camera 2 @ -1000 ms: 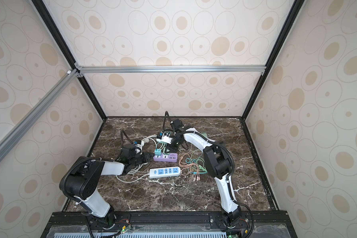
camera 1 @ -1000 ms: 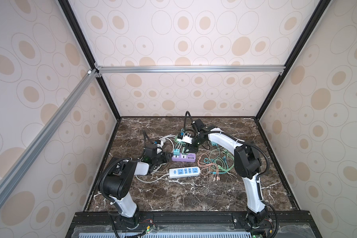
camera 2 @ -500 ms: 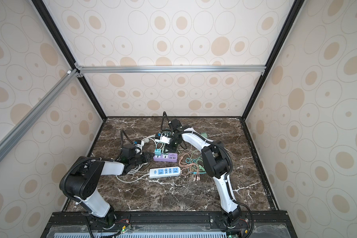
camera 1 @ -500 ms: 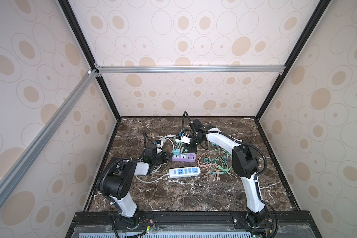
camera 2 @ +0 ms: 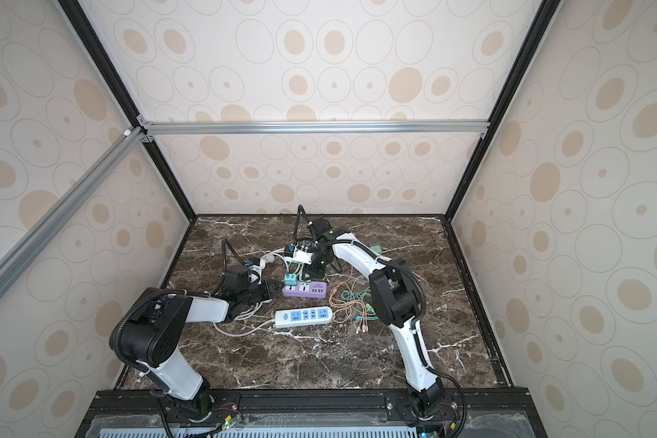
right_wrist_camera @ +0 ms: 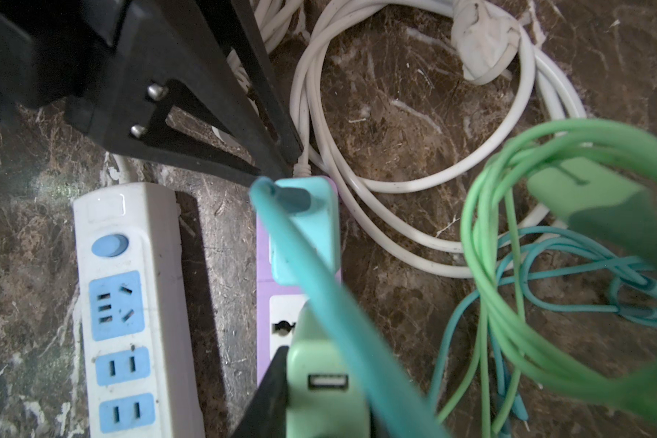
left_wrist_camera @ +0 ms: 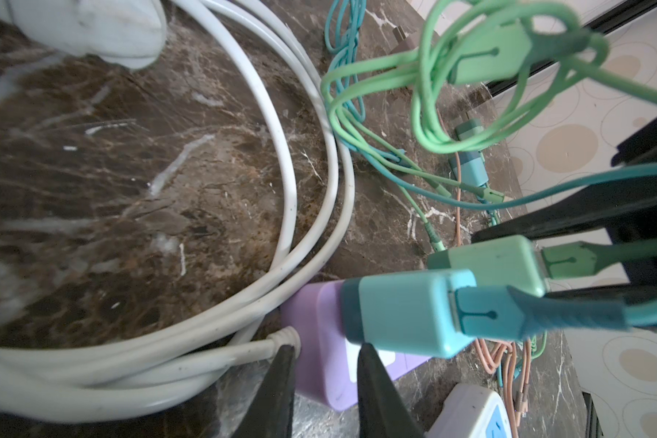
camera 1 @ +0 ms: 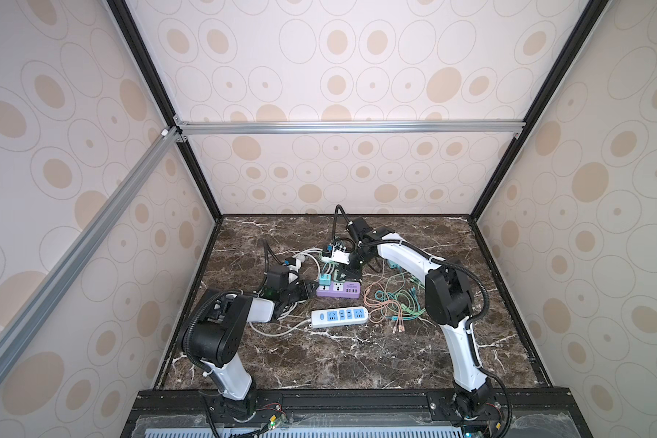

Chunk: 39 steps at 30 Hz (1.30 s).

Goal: Insert the plug
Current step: 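Lower the mint charger toward the socket beside the teal charger with the right gripper, then align the mint charger prongs over the purple strip socket with the right gripper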

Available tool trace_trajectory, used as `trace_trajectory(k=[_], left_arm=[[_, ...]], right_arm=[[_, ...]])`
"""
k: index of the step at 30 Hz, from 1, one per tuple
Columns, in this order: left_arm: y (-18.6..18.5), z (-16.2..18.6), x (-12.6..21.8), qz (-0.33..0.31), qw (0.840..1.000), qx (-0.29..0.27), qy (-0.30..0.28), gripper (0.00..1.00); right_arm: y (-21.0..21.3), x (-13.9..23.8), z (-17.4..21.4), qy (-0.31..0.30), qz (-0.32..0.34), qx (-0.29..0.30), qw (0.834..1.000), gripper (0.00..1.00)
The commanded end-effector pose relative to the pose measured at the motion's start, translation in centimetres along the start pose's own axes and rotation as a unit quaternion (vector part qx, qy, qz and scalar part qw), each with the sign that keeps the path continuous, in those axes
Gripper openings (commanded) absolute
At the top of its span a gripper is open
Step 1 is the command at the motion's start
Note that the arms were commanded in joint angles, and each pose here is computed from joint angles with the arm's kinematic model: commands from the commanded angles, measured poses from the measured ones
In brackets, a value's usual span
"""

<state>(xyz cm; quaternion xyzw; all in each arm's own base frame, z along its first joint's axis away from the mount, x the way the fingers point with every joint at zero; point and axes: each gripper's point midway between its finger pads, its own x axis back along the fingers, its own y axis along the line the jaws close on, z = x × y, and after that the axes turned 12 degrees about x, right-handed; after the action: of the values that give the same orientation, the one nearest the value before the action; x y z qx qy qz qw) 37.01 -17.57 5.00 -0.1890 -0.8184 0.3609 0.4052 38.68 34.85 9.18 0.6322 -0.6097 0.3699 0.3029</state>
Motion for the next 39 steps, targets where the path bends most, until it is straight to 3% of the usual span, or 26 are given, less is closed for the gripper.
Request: trace_trajectory(k=[1,23,39], left_arm=[[-0.1,-0.4,-0.2,0.002,1.000,-0.004,0.002,0.29],[0.0,-0.4,-0.4,0.000,1.000,-0.004,0.006,0.29],[0.4,-0.2,-0.3,-0.005,1.000,-0.002,0.008,0.29]], right_arm=[[1.5,-0.8,0.8,0.020,-0.030,0.010,0.999,0.15],[2.5,-1.7,1.8,0.062,-0.038,0.032,0.997,0.15],[3.2,-1.5,1.8,0.059,-0.028,0.023,0.998,0.15]])
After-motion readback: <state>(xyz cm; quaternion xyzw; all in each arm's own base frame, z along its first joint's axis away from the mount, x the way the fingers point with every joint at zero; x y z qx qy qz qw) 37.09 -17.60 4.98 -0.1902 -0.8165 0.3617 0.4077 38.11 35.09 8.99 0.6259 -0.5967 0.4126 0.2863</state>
